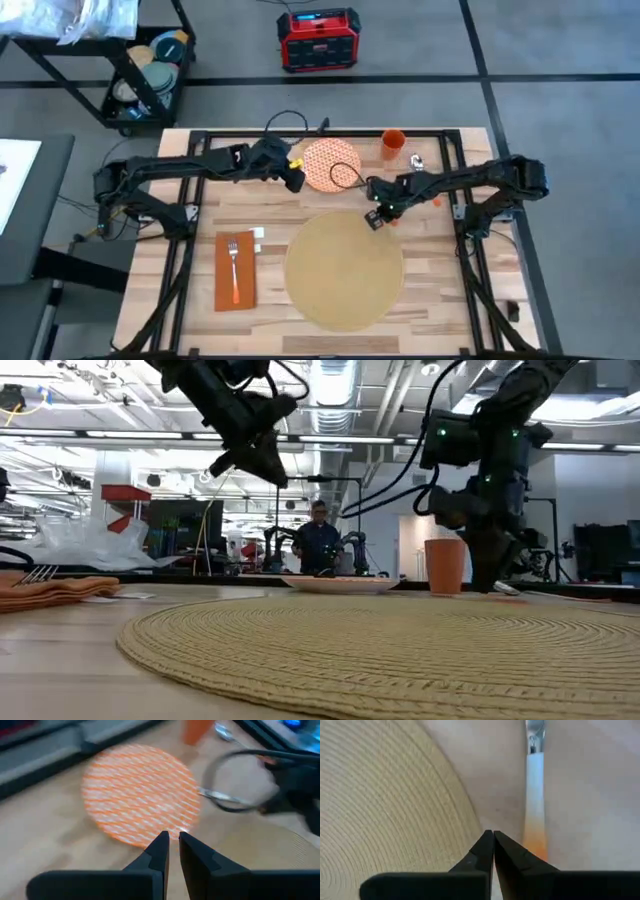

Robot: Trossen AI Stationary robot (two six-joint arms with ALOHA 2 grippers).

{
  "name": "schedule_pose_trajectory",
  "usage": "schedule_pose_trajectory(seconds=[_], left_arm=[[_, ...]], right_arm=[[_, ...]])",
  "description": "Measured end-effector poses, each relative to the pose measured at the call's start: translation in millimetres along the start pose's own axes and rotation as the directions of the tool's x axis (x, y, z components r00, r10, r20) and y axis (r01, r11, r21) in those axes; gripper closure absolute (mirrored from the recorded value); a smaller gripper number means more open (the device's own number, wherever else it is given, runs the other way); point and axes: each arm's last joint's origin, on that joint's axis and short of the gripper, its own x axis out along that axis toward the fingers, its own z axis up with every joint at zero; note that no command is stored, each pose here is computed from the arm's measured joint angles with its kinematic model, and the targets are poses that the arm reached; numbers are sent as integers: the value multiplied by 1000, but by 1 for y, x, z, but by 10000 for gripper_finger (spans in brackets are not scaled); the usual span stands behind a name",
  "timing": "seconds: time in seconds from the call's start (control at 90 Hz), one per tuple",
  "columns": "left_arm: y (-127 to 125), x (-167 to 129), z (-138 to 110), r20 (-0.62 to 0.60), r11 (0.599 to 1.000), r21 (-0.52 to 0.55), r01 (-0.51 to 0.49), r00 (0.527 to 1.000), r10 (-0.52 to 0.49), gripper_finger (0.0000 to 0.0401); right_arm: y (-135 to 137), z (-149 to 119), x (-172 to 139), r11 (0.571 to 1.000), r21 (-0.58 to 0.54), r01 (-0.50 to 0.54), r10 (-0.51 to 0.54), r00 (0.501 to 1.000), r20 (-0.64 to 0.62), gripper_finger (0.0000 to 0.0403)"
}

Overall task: Set table place
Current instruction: Put the orange table knife on top of the brown placemat

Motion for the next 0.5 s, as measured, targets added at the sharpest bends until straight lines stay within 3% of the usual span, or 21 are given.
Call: schedule_pose_trajectory(seconds=[0.2,0.333,0.5], left_arm=[[-51,27,-32,-42,986,87,146,989,-142,378],[-87,53,-60,-42,956,142,255,967,-252,396],[-124,82,-80,-92,937,166,308,951,-296,401]], right_arm=[[1,-4,-1,995,-37,94,-91,994,66,403],[0,-4,-1,984,-132,124,-113,990,86,403],[-1,-4,-1,961,-239,142,-127,989,80,403]])
